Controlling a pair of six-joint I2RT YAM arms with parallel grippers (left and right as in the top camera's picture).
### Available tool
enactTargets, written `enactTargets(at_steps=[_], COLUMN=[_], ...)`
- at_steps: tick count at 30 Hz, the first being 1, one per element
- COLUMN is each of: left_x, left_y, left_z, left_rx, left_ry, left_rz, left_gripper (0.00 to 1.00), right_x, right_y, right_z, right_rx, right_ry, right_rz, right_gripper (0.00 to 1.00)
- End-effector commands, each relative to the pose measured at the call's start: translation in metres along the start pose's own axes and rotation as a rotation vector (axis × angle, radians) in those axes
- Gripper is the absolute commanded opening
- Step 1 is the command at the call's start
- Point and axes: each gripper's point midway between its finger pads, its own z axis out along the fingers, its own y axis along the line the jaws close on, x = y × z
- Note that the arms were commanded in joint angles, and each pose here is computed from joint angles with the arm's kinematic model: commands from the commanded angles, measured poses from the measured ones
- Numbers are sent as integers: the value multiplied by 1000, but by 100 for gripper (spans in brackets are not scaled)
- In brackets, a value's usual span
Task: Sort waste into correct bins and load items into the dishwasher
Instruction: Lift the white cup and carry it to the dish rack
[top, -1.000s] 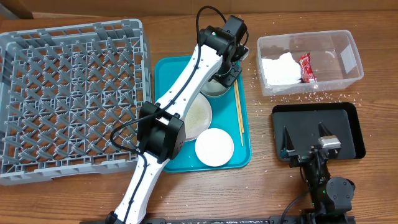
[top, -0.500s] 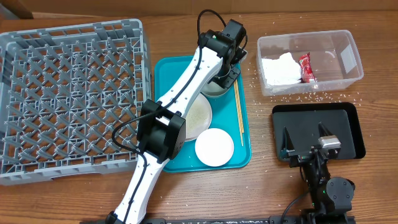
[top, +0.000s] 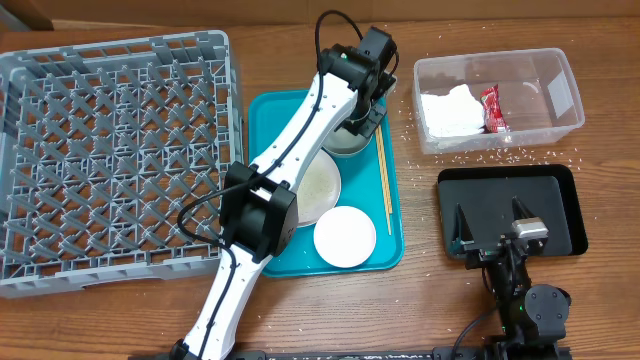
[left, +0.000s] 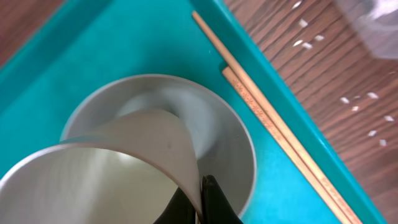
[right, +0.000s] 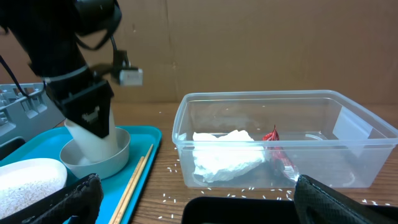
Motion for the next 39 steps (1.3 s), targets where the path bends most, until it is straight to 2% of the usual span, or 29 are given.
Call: enactTargets(at_steps=[1, 7, 11, 17, 21, 25, 31, 39], left_x=[-29, -27, -13, 38, 86, 119, 149, 154], left_y=[0, 47, 82, 173, 251, 293, 327, 353], left_z=[-89, -176, -228, -256, -258, -251, -220, -166], left_rx=[7, 22, 244, 542, 713, 818, 895, 1040], left_ry=[-195, -349, -454, -528, -628, -670, -682, -704], left_rz=[-19, -186, -272, -466, -616, -754, -855, -938], left_gripper=[4, 4, 4, 4, 4, 4, 4, 4], right_x=[1, 1, 1, 1, 1, 1, 1, 1], right_y=[-3, -3, -3, -3, -3, -3, -3, -3], right_z=[0, 0, 0, 0, 0, 0, 0, 0], right_rx=[17, 17, 17, 17, 17, 17, 17, 17], right_ry=[-7, -7, -7, -7, -7, -7, -7, -7], right_rz=[-2, -1, -2, -1, -1, -2, -2, -2], right_gripper=[100, 100, 100, 100, 100, 100, 100, 100])
